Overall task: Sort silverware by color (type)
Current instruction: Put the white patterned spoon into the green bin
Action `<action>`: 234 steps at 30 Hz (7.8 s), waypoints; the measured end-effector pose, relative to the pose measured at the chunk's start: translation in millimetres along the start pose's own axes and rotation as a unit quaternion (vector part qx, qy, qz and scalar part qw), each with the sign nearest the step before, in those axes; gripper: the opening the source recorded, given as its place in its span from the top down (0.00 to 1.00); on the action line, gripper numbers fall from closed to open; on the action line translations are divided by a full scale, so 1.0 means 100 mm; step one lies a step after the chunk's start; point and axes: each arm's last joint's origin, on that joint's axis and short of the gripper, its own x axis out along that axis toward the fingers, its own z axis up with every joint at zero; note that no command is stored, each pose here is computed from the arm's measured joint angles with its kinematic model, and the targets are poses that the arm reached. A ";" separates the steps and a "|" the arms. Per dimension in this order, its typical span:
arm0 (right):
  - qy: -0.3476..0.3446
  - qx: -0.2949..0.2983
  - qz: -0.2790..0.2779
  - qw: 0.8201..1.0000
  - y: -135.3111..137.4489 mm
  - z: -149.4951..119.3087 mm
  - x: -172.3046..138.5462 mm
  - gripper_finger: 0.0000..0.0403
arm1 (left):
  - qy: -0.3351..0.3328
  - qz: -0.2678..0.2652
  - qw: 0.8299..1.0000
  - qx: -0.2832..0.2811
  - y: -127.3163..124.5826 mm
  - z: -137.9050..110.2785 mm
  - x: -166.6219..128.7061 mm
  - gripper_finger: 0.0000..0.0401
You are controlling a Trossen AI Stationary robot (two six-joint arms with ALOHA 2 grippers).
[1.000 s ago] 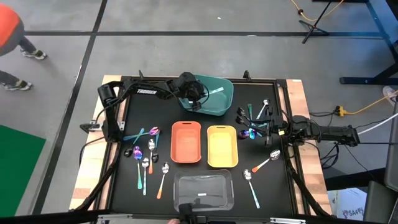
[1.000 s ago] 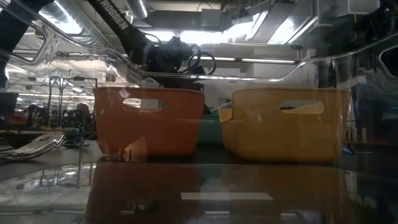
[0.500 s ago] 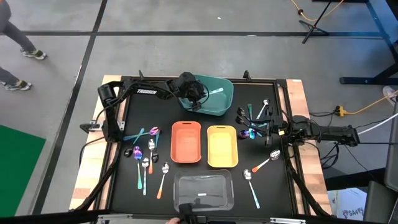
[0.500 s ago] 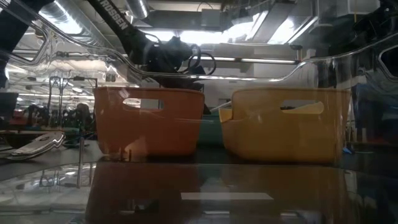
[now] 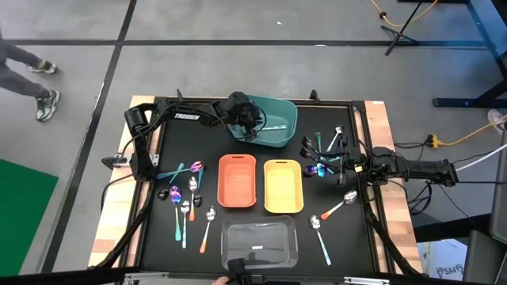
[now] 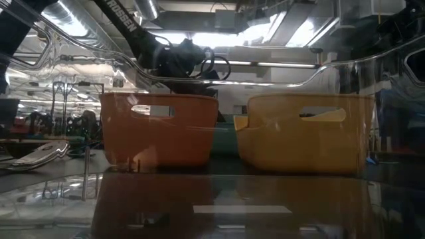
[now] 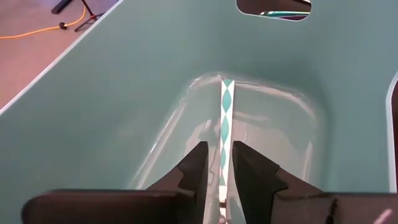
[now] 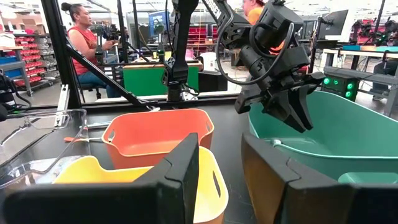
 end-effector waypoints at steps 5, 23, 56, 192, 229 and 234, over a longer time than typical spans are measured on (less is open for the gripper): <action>-0.003 0.003 -0.001 1.000 0.00 0.00 0.00 0.72 | 0.000 0.000 1.000 0.000 0.00 0.00 0.00 0.83; -0.079 0.088 -0.108 0.987 -0.07 0.36 -0.08 0.47 | -0.015 -0.006 1.000 0.008 -0.08 0.10 -0.07 0.83; 0.311 0.291 -0.441 0.790 -0.51 1.55 0.50 0.44 | -0.066 -0.030 0.997 0.039 -0.39 0.72 -1.87 0.83; 0.433 0.399 -0.463 0.663 -1.56 0.40 0.43 1.00 | 0.019 -0.021 1.000 0.010 -0.59 0.43 -2.73 0.83; 0.242 -0.030 -0.140 0.960 -1.16 1.71 1.58 1.00 | 0.091 -0.006 0.992 -0.085 -0.65 0.02 -2.43 0.83; 0.279 -0.034 -0.119 0.952 -1.21 1.51 1.81 1.00 | 0.091 -0.005 0.991 -0.097 -0.65 0.02 -2.43 0.83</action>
